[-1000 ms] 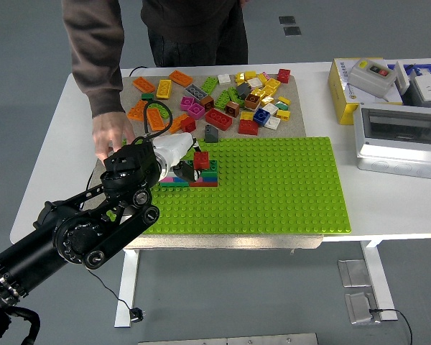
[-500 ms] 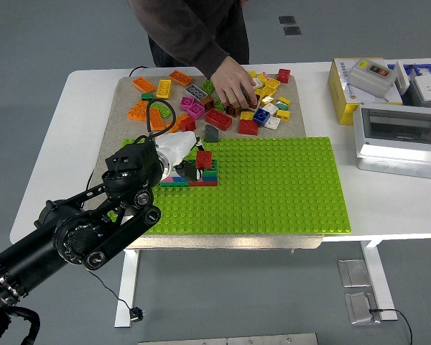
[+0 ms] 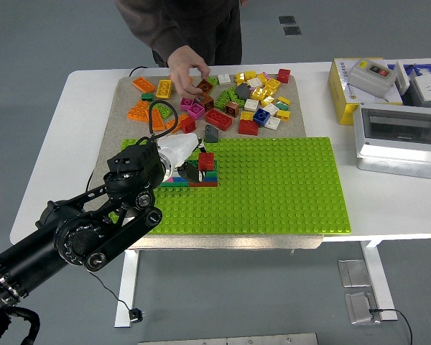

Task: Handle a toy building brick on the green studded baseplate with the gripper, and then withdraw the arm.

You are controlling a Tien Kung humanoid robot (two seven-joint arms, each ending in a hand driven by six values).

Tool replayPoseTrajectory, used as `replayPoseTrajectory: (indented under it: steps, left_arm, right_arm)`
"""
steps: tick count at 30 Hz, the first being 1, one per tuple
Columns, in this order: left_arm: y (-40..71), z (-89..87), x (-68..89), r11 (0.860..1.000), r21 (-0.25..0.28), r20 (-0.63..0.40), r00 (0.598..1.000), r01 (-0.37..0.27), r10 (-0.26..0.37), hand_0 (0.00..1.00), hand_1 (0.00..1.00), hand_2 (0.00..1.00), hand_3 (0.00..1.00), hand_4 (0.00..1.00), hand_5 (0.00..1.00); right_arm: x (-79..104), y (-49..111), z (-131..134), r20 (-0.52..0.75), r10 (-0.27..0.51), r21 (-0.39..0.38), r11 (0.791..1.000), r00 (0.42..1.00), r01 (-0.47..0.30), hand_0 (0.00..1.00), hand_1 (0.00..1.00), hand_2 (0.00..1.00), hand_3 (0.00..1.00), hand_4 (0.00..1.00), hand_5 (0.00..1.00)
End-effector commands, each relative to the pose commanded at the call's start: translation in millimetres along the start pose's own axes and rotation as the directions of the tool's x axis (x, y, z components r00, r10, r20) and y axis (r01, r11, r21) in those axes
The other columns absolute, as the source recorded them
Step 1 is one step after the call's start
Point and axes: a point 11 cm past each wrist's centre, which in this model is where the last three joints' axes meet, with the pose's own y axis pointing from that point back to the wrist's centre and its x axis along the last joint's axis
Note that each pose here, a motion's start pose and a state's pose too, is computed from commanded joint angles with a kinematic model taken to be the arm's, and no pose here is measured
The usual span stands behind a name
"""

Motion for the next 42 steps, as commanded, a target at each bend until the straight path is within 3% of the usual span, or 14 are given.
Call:
replayPoseTrajectory:
  steps: [28,34,35,42]
  left_arm:
    - [-3.3,-4.1,-3.3,1.000,0.016,-0.003,1.000,0.002,-0.002,0.931,0.895,0.871,0.530,0.615,0.203]
    - [-3.1,-4.1,-3.6,1.000,0.016,-0.003,1.000,-0.002,0.002,0.930,0.894,0.873,0.540,0.581,0.204]
    - [-3.1,-4.1,-3.4,1.000,0.016,-0.003,1.000,-0.003,0.003,0.930,0.897,0.872,0.553,0.498,0.213]
    - [-2.9,-3.3,-3.6,1.000,0.014,-0.004,1.000,0.000,0.000,0.930,0.901,0.887,0.591,0.461,0.213]
  right_arm:
    - [0.3,0.0,1.8,-0.005,0.001,-0.002,1.000,1.000,-0.001,0.688,0.644,0.637,0.659,0.443,0.805]
    - [0.5,0.0,2.4,-0.006,0.002,-0.002,1.000,1.000,-0.002,0.690,0.644,0.637,0.659,0.442,0.805]
    - [0.4,0.0,2.4,-0.006,0.002,-0.002,1.000,1.000,-0.002,0.688,0.642,0.635,0.660,0.442,0.805]
    - [0.1,0.0,1.2,-0.007,0.002,0.000,1.000,1.000,-0.002,0.688,0.642,0.636,0.660,0.442,0.805]
